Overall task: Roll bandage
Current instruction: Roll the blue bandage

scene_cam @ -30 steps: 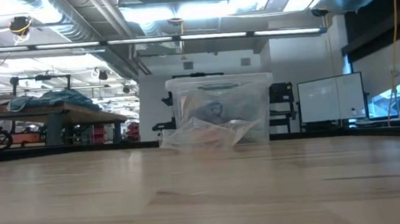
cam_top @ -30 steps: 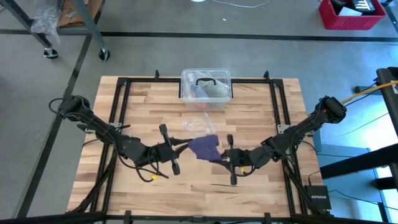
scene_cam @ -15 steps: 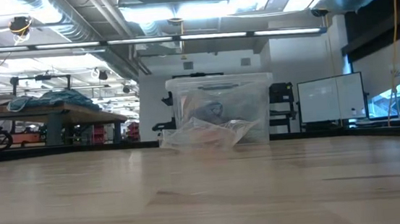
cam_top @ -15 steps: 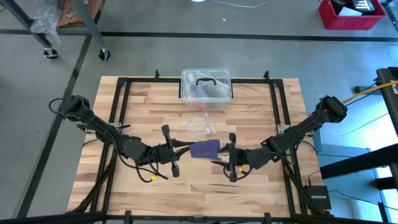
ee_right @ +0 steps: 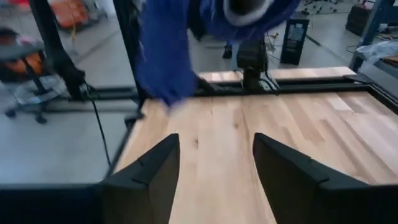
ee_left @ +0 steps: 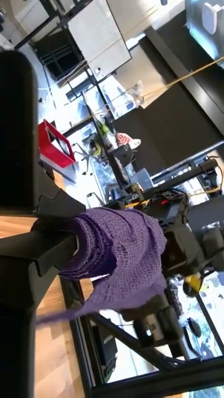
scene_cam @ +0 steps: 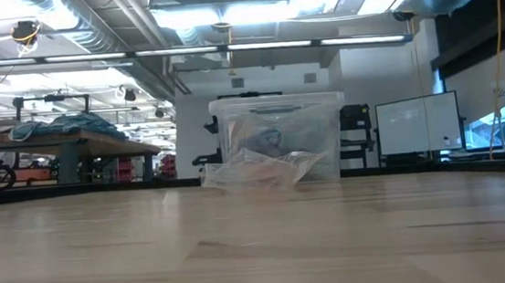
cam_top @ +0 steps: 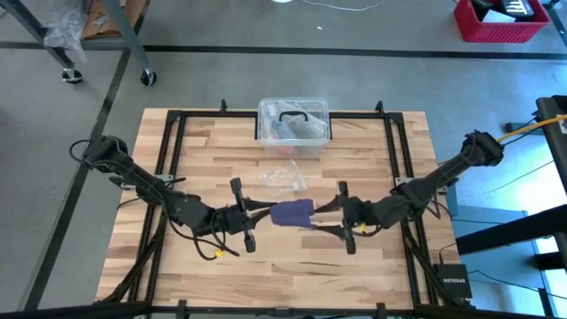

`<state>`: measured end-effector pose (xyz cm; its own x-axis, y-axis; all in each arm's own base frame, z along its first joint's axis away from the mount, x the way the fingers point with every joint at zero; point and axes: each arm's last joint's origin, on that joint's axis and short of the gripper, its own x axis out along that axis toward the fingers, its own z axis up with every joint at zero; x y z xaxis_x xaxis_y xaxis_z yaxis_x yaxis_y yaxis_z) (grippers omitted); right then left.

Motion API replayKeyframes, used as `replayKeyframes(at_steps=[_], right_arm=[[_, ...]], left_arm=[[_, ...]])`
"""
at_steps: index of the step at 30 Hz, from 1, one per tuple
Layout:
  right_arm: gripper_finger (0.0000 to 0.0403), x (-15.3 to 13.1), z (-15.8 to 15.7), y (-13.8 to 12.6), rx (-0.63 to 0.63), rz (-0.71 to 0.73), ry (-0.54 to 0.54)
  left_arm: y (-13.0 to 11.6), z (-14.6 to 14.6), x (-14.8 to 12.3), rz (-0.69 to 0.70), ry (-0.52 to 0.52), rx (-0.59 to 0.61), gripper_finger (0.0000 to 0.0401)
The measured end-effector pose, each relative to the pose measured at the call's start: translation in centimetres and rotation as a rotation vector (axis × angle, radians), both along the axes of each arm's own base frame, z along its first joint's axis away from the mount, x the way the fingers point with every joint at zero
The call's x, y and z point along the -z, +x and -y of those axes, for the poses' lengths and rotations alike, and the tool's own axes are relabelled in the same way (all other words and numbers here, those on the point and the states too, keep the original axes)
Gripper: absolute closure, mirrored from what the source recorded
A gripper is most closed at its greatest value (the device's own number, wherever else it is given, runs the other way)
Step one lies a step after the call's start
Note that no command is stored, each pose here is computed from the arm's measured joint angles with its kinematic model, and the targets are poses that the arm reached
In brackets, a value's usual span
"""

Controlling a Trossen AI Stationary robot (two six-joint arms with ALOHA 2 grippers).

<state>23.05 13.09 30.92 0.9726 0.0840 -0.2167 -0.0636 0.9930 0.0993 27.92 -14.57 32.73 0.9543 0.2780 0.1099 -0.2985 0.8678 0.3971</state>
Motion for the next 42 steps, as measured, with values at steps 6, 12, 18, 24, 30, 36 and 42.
replayKeyframes(at_steps=[6,12,18,24,30,36,42], right_arm=[[0.0209,-0.4,-1.3,0.6,-0.045,0.092,0.064],[0.0218,0.3,-1.6,1.3,-0.02,0.082,0.105],[0.0221,0.5,-2.1,2.0,-0.028,0.118,0.123],[0.0222,0.2,-2.1,2.0,-0.036,0.158,0.091],[0.0279,1.2,-2.5,2.7,-0.013,0.137,0.02],[0.0391,1.2,-2.8,3.2,-0.024,0.199,-0.048],[0.0397,2.0,-3.1,3.7,-0.018,0.192,-0.082]], left_arm=[[0.1,0.0,0.2,-0.019,0.007,0.015,0.0387],[0.1,0.0,0.2,-0.02,0.008,0.017,0.0387],[0.2,-0.1,0.3,-0.022,0.009,0.014,0.0387],[0.2,-0.1,0.3,-0.022,0.008,0.014,0.0387],[0.2,-0.1,0.3,-0.02,0.007,0.014,0.0387],[0.2,-0.1,0.2,-0.007,-0.017,0.017,0.0387],[0.1,0.1,-0.8,0.092,-0.057,0.12,0.0387]])
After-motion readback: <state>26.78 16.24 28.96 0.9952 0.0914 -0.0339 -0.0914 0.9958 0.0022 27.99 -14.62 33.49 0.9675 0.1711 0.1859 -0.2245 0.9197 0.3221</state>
